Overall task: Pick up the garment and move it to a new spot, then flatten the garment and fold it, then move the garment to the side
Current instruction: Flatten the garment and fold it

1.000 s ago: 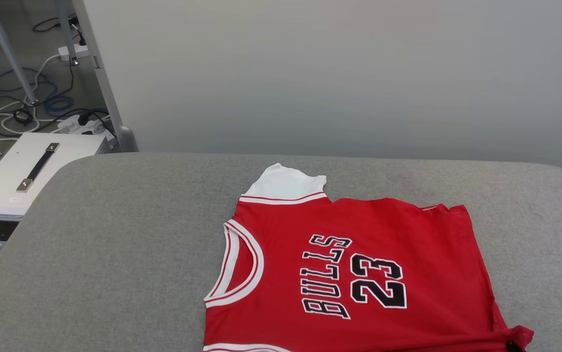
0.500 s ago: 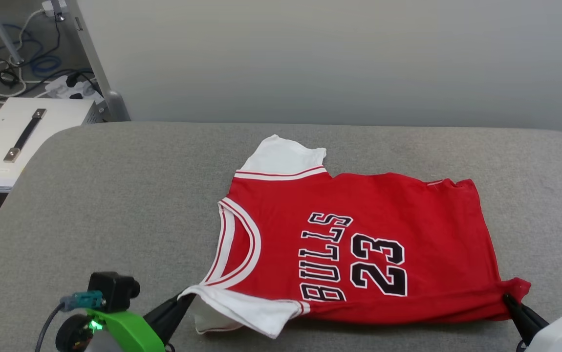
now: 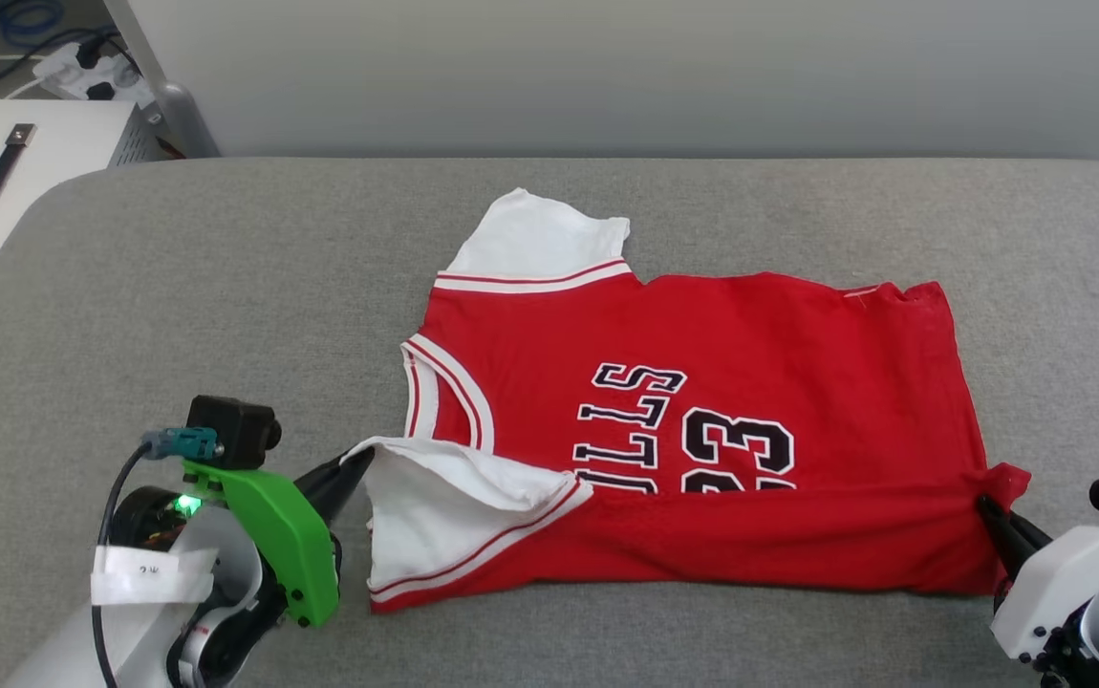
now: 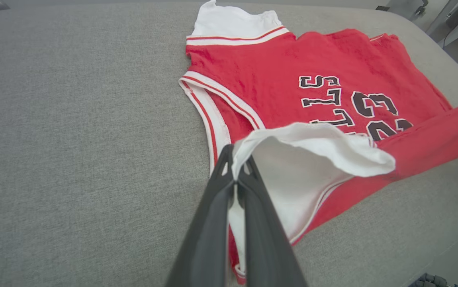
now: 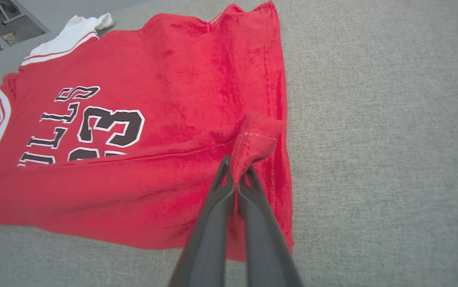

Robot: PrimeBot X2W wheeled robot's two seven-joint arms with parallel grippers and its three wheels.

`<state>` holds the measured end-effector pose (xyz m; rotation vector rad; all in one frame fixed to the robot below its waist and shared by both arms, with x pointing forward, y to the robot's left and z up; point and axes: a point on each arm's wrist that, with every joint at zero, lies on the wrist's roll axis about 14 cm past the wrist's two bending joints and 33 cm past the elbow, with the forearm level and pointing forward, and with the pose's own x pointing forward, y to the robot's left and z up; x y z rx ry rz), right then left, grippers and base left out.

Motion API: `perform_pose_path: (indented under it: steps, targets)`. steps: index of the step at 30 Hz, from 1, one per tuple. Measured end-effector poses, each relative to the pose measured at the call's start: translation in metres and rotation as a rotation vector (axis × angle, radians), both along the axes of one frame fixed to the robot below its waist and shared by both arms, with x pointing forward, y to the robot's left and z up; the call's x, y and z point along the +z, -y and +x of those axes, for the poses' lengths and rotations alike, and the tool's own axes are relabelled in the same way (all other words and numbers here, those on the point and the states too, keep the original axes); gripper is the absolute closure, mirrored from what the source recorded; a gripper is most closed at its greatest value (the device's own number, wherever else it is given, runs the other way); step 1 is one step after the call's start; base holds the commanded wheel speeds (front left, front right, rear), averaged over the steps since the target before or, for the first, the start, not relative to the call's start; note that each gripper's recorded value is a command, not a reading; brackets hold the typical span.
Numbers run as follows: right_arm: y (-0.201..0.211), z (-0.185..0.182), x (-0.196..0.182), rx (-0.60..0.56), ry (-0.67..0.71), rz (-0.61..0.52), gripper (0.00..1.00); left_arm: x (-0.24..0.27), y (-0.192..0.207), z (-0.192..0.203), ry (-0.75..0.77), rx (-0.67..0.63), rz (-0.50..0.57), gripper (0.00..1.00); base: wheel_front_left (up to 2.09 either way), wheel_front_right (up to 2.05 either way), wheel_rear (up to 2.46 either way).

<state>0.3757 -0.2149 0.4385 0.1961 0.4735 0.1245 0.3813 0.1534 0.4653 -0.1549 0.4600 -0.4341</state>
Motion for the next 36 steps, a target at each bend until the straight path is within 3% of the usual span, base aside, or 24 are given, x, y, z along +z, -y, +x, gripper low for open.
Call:
perform_pose_path:
  steps: [11,12,19,24,36]
  targets:
    - [0.006,0.009,-0.038,-0.026,-0.122,-0.04,1.0,-0.057,0.003,0.032,-0.15,0.001,0.095,1.0,0.0,0.0,0.0]
    - [0.008,0.01,-0.042,-0.038,-0.129,-0.051,0.0,-0.069,0.009,0.032,-0.183,0.006,0.096,0.0,0.0,0.0,0.0]
    - [0.007,0.015,-0.031,-0.042,-0.075,-0.06,0.0,-0.068,0.012,0.035,-0.148,0.07,0.056,0.0,0.0,0.0,0.0]
    - [0.002,0.017,-0.009,-0.012,0.005,-0.08,0.0,-0.05,0.01,0.037,-0.102,0.179,-0.078,0.0,0.0,0.0,0.0]
    - [0.002,-0.009,0.031,0.024,0.112,-0.155,0.0,-0.037,-0.009,-0.005,-0.052,0.326,-0.156,0.0,0.0,0.0,0.0]
